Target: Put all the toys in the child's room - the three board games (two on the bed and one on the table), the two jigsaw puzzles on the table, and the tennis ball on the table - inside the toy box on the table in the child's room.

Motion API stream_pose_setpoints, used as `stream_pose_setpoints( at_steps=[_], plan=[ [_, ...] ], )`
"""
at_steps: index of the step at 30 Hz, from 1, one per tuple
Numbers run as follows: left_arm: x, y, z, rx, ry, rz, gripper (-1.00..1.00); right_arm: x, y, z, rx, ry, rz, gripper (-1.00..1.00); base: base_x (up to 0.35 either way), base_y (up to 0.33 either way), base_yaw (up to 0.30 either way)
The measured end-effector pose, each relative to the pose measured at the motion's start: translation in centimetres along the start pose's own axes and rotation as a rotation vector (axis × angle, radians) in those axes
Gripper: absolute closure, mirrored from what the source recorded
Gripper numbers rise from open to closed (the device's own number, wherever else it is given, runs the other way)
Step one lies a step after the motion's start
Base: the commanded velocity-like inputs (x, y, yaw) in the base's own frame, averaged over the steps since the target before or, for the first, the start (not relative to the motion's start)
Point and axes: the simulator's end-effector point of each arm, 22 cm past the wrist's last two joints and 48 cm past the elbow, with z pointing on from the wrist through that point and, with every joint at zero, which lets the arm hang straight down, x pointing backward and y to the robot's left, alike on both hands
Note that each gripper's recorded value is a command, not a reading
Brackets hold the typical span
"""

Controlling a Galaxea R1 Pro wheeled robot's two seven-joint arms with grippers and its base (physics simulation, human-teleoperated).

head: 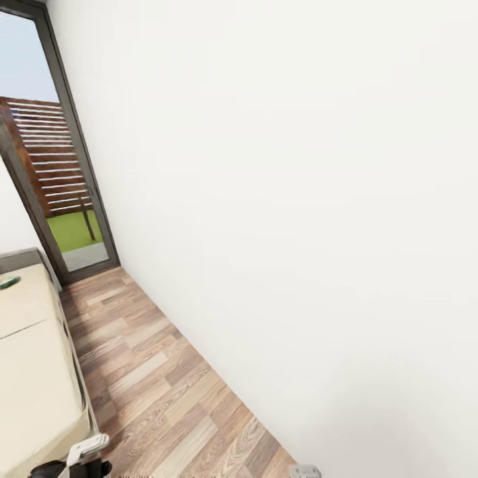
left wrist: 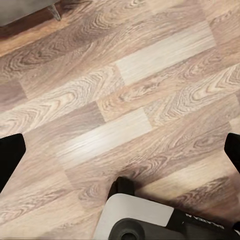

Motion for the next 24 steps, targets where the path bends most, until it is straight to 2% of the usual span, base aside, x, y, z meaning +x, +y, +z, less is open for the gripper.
stream_pose_setpoints(
  at_steps=[6, 10, 15, 24],
  plan=[
    [0.2, -0.4, -0.4, 0.029, 0.002, -0.003, -1.00, -0.7, 0.1, -0.3, -0.001, -0.045, 0.002, -1.00, 0.000, 0.000, 0.257],
    [0.3, -2.0, -0.5, 0.110, 0.004, -0.001, -1.00, -0.6, 0.2, -0.2, -0.003, -0.050, 0.002, -1.00, 0.000, 0.000, 0.257],
    [0.4, -3.3, -0.6, 0.177, 0.005, 0.002, -1.00, -0.4, 0.2, -0.1, -0.006, -0.048, 0.003, -1.00, 0.000, 0.000, 0.257],
    [0.2, -3.5, -0.8, 0.225, -0.003, -0.002, -1.00, -0.1, 0.2, 0.0, -0.007, -0.042, 0.005, -1.00, 0.000, 0.000, 0.257]
  ],
)
